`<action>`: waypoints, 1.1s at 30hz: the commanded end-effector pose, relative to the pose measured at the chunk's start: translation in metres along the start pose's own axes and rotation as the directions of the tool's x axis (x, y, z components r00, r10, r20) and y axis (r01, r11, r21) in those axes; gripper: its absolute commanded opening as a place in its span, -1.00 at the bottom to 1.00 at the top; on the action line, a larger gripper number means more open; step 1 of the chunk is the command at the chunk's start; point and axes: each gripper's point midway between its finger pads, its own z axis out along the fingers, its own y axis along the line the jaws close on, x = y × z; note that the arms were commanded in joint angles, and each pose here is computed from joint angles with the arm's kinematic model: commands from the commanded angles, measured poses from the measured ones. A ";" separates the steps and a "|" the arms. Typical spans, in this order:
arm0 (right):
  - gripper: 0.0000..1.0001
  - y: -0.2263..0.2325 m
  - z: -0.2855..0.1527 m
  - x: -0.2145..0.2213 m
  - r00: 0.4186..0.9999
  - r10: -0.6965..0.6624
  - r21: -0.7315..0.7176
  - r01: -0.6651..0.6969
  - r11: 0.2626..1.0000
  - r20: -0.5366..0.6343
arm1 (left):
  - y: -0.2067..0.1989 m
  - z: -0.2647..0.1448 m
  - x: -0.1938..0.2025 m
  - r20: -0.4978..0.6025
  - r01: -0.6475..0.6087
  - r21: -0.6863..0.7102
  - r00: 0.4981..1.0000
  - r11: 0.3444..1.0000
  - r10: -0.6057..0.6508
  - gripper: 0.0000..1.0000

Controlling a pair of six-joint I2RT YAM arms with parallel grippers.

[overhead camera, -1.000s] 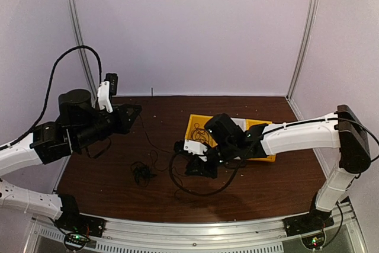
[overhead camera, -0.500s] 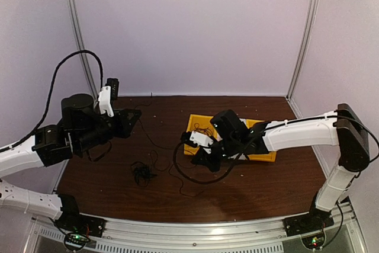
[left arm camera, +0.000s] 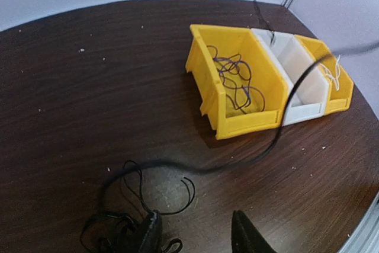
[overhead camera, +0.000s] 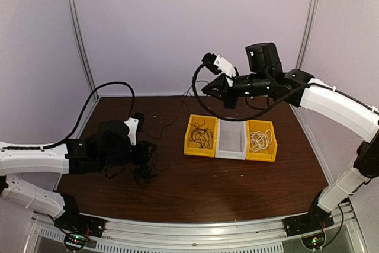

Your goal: Untangle the cables

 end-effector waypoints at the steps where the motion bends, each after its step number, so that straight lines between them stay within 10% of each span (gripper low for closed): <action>1: -1.00 -0.037 -0.034 -0.027 0.999 -0.016 0.087 0.013 0.996 0.031 | -0.012 0.015 0.014 -0.035 0.000 0.061 0.999 0.998 0.002 -0.09; 12: -1.00 -0.108 -0.086 -0.057 0.991 -0.034 0.283 -0.003 0.959 0.128 | -0.023 0.026 0.003 -0.079 -0.108 0.046 0.991 0.993 0.111 0.17; 26: -1.00 -0.134 -0.099 -0.002 0.997 0.047 0.348 -0.067 0.935 0.066 | 0.021 0.024 -0.204 0.181 -0.153 -0.147 0.967 0.977 0.178 0.45; 33: -1.00 -0.132 -0.103 0.019 0.997 0.070 0.356 -0.070 0.932 0.012 | 0.069 0.067 -0.203 0.215 -0.120 -0.250 0.961 0.961 0.176 0.31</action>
